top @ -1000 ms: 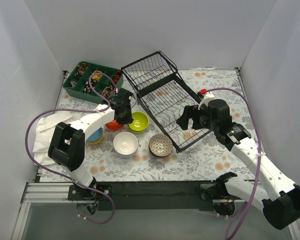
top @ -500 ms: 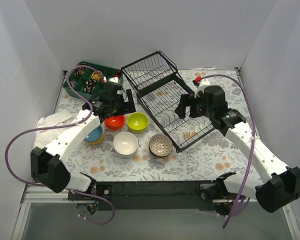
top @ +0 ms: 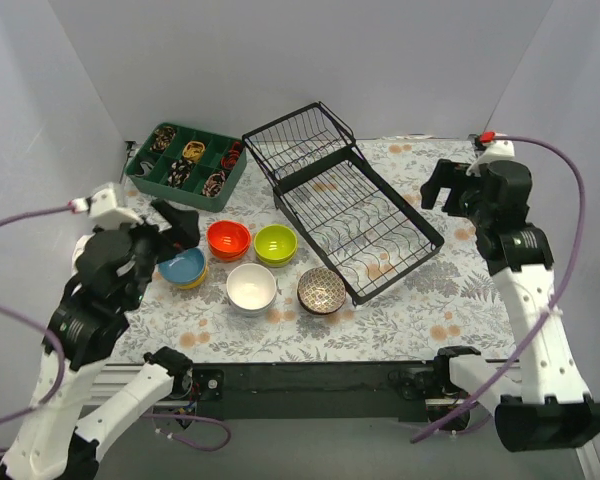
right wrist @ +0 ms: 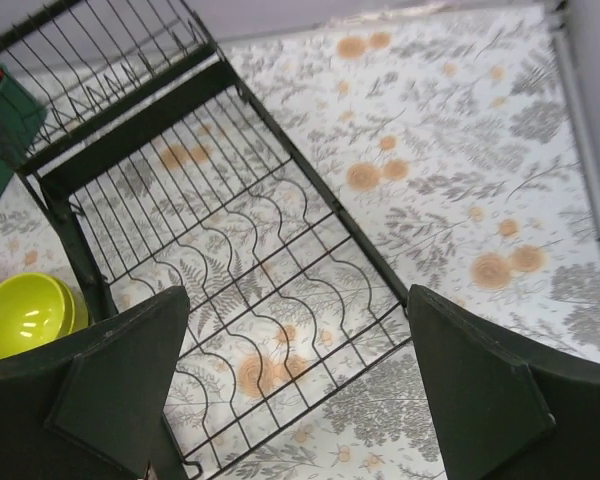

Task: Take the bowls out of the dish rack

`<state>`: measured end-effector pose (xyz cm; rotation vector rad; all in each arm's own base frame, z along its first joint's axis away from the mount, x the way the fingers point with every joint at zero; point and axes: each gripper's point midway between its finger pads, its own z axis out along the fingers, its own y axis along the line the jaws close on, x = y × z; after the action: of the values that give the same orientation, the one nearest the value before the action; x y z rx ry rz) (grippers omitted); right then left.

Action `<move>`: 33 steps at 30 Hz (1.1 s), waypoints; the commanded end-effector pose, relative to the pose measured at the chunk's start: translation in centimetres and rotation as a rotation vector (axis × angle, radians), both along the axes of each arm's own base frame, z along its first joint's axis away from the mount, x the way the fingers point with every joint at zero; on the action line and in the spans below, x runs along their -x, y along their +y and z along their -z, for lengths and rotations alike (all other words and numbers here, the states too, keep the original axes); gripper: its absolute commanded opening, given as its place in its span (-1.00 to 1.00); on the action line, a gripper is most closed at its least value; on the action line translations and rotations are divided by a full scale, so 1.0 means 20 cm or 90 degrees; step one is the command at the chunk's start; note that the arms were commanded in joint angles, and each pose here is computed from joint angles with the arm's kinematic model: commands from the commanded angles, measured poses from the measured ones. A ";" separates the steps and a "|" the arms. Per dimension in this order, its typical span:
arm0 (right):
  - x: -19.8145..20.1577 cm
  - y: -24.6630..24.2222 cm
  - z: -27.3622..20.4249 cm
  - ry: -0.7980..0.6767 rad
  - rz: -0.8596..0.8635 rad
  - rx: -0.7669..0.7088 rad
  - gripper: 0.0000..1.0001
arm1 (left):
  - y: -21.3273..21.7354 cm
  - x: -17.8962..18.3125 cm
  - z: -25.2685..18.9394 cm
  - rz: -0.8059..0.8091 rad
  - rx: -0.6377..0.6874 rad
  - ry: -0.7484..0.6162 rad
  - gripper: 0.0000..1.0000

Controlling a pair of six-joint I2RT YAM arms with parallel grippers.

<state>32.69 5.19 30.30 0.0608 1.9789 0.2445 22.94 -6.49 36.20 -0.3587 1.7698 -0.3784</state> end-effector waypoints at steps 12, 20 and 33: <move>0.62 -0.25 -0.19 -0.246 0.095 0.070 0.97 | 0.41 0.46 0.01 -0.109 0.015 -0.110 0.97; 0.73 -0.29 -0.15 -0.290 0.118 0.073 0.97 | 0.41 0.51 0.10 -0.093 0.043 -0.123 0.96; 0.71 -0.28 -0.12 -0.286 0.112 0.066 0.97 | 0.41 0.50 0.12 -0.105 0.057 -0.118 0.96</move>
<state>18.49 -0.11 31.28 0.0996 1.5765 0.0453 12.59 1.72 34.27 -0.4912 1.5211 -0.3757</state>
